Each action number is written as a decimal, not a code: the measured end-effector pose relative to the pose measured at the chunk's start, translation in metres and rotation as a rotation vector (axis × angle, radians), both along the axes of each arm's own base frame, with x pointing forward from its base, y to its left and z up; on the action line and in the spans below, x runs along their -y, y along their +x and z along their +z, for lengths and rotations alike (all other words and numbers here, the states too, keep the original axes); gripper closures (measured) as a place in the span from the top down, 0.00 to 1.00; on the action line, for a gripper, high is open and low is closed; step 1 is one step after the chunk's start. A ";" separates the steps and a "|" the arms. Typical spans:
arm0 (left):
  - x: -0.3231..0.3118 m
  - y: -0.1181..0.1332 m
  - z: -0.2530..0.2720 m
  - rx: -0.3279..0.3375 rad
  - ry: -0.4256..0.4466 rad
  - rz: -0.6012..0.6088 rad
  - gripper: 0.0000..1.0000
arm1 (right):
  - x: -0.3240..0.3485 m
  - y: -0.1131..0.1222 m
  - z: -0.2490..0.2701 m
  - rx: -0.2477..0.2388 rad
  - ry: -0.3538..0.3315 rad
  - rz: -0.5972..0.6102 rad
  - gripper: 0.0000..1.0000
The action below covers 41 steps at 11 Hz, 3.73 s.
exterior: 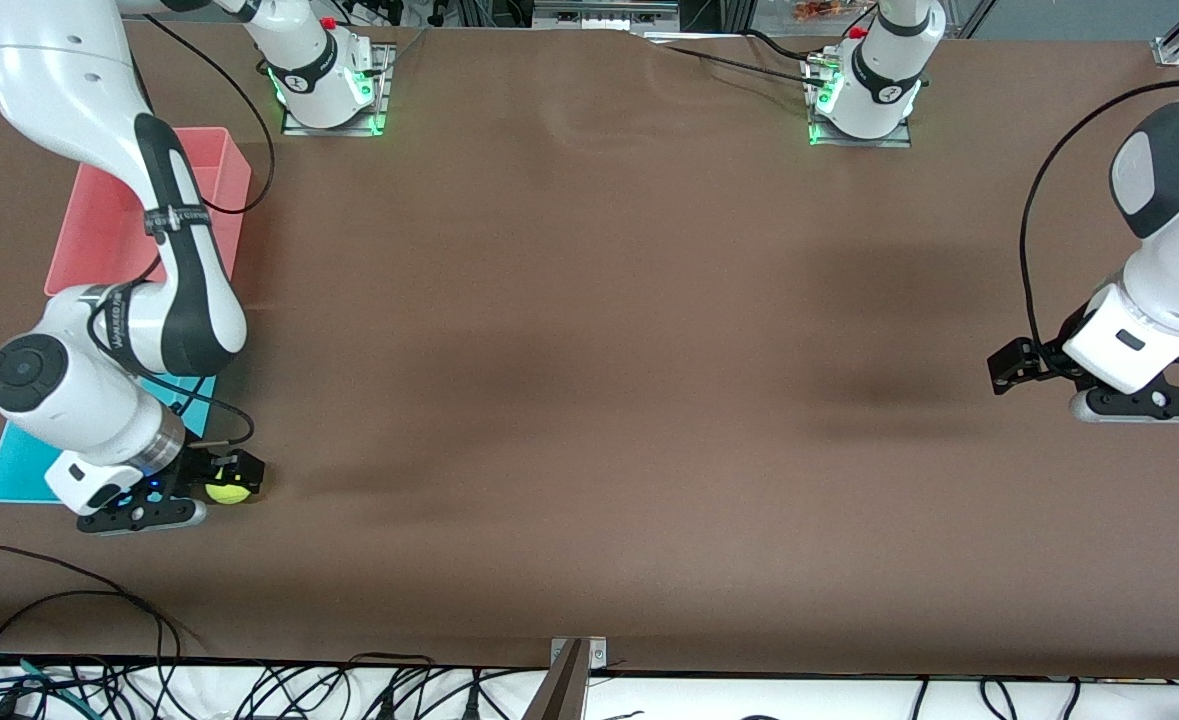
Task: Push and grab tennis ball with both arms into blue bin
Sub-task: 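Reach the right gripper to the ball while the left gripper withdraws, then grasp the tennis ball with the right gripper and lift it over the blue bin, then lower the ball into the blue bin and open the right gripper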
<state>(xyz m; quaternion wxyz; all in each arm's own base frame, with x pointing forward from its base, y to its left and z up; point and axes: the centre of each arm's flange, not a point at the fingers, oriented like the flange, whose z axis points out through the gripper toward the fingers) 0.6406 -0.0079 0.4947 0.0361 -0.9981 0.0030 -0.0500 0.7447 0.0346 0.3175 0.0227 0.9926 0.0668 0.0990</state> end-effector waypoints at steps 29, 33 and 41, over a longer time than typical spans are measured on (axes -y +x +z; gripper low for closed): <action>0.045 -0.055 0.061 -0.080 -0.085 -0.171 1.00 | 0.094 -0.048 0.007 -0.433 -0.101 -0.035 0.65; 0.052 -0.057 0.067 -0.082 -0.085 -0.185 1.00 | 0.162 -0.075 -0.012 -0.529 -0.047 -0.038 0.65; 0.051 -0.058 0.070 -0.095 -0.085 -0.184 1.00 | 0.224 -0.154 -0.096 -0.603 0.055 -0.041 0.65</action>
